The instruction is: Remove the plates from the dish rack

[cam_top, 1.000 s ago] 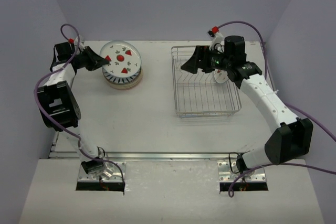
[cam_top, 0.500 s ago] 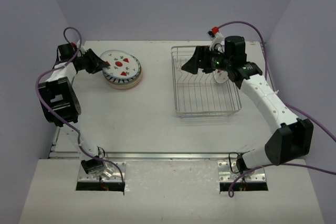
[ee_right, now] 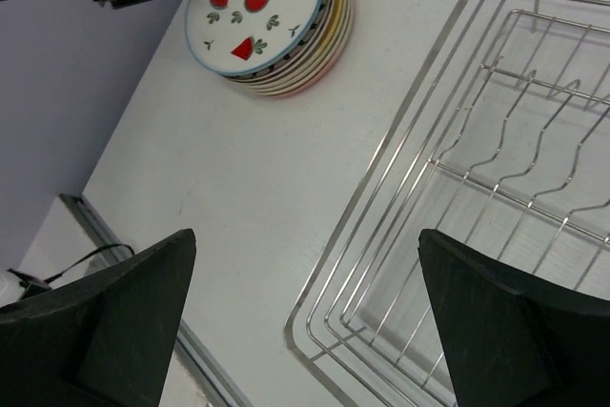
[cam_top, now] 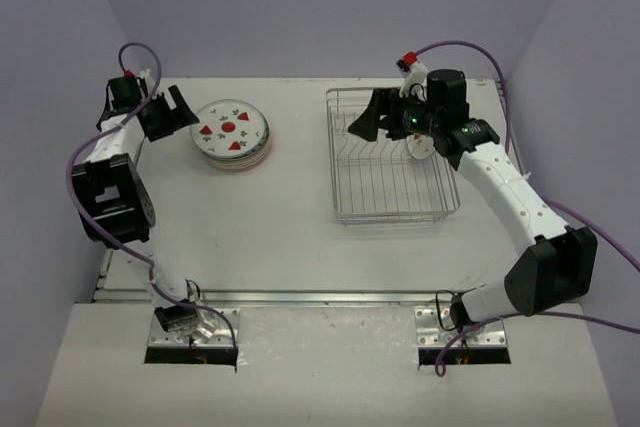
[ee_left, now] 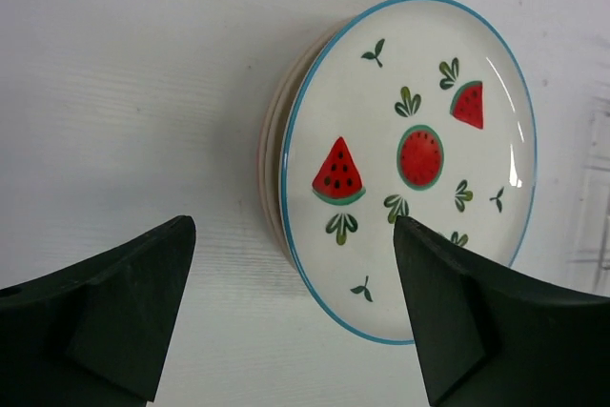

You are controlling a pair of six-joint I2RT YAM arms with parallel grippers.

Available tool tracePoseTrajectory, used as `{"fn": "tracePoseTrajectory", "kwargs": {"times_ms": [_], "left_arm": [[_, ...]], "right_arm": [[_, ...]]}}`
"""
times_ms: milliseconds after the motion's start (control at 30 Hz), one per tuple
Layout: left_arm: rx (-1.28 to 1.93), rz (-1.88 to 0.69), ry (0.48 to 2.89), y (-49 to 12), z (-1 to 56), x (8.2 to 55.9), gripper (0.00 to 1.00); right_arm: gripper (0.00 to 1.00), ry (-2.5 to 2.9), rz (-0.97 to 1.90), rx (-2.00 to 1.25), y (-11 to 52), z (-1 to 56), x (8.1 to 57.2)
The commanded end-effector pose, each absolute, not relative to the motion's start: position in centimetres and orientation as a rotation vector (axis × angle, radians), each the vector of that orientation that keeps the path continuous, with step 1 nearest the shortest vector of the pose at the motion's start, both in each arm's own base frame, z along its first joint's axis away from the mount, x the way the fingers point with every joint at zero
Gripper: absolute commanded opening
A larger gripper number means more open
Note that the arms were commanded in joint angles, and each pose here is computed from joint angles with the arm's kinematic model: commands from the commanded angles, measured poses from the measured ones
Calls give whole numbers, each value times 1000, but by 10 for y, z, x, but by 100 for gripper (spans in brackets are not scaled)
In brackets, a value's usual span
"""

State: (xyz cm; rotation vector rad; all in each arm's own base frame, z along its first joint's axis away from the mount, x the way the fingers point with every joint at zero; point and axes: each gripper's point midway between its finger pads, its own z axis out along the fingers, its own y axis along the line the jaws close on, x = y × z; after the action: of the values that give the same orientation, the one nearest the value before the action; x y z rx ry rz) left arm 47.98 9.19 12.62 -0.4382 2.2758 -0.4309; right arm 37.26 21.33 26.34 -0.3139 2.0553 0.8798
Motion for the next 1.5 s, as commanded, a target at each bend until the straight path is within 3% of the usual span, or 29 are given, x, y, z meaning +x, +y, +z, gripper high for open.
{"fn": "tracePoseTrajectory", "kwargs": {"times_ms": [0,133,333,633,1000,1200,1467], "left_arm": [[-259,-105,2184,99,175,479,84],[-201,-48,2115,93,198,471,87],[-39,-60,2007,45,235,458,89],[130,-125,1967,-27,253,443,90],[150,-178,1974,-48,254,439,91],[156,-161,1988,-45,250,438,92],[145,-181,1999,-48,243,438,92]], "right_arm": [[99,1996,612,-236,181,281,394],[99,1980,227,-40,121,279,419],[95,1937,-136,115,59,280,435],[94,1979,-145,275,-1,258,459],[87,2086,-110,222,2,213,488],[69,2152,-46,184,13,185,497],[25,2106,-14,151,16,204,494]]}}
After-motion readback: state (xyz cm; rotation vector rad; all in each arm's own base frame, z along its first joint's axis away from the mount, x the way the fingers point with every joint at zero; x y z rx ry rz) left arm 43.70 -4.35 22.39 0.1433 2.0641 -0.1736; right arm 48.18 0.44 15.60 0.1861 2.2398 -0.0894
